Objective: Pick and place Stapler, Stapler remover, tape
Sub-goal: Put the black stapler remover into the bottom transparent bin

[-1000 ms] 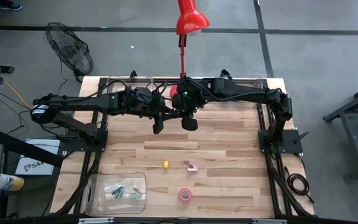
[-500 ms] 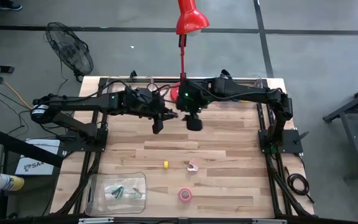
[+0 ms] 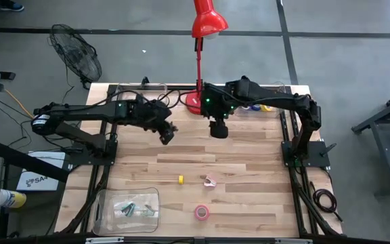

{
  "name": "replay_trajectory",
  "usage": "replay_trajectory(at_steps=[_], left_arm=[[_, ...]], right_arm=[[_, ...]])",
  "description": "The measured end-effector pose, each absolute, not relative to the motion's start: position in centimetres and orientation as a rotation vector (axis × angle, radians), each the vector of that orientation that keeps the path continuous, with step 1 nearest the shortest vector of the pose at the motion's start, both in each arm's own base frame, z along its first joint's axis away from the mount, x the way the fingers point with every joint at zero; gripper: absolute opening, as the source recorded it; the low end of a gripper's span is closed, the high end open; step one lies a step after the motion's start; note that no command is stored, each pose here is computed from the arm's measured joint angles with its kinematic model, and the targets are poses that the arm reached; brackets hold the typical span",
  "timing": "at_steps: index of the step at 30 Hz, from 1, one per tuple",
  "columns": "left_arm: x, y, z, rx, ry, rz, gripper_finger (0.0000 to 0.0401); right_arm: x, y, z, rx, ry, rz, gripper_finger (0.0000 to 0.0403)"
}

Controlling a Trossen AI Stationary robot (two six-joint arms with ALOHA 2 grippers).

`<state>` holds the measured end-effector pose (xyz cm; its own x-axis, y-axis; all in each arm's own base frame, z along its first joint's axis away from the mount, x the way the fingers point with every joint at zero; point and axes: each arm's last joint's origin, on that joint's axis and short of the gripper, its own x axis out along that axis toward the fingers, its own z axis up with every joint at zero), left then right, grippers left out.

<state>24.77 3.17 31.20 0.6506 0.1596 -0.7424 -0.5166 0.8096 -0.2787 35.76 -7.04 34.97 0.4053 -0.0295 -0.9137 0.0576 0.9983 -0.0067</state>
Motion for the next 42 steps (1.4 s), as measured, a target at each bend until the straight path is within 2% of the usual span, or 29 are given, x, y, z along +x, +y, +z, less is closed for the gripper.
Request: replay_trajectory(at_steps=[6, 15, 25, 31, 42], left_arm=[[23.5, 1.7, 30.7, -0.635, 0.942, 0.292, 0.0092], [22.2, -3.0, 30.5, -0.74, 1.104, 0.157, 0.0092], [20.1, -9.8, 30.5, -1.029, 1.321, 0.125, 0.0092], [18.6, -13.4, 30.5, -1.204, 1.457, 0.181, 0.0092], [18.5, -17.8, 27.5, -1.409, 1.702, 0.578, 0.0092]], right_arm=[[35.3, -7.9, 34.9, 0.053, 1.18, -0.064, 0.0222], [35.2, -8.2, 34.9, 0.041, 1.174, -0.033, 0.0222], [35.6, -8.2, 31.4, 0.063, 1.21, 0.021, 0.0222], [35.7, -8.1, 28.5, 0.086, 1.237, 0.067, 0.0222], [35.3, -7.8, 24.1, 0.141, 1.258, 0.11, 0.0222]])
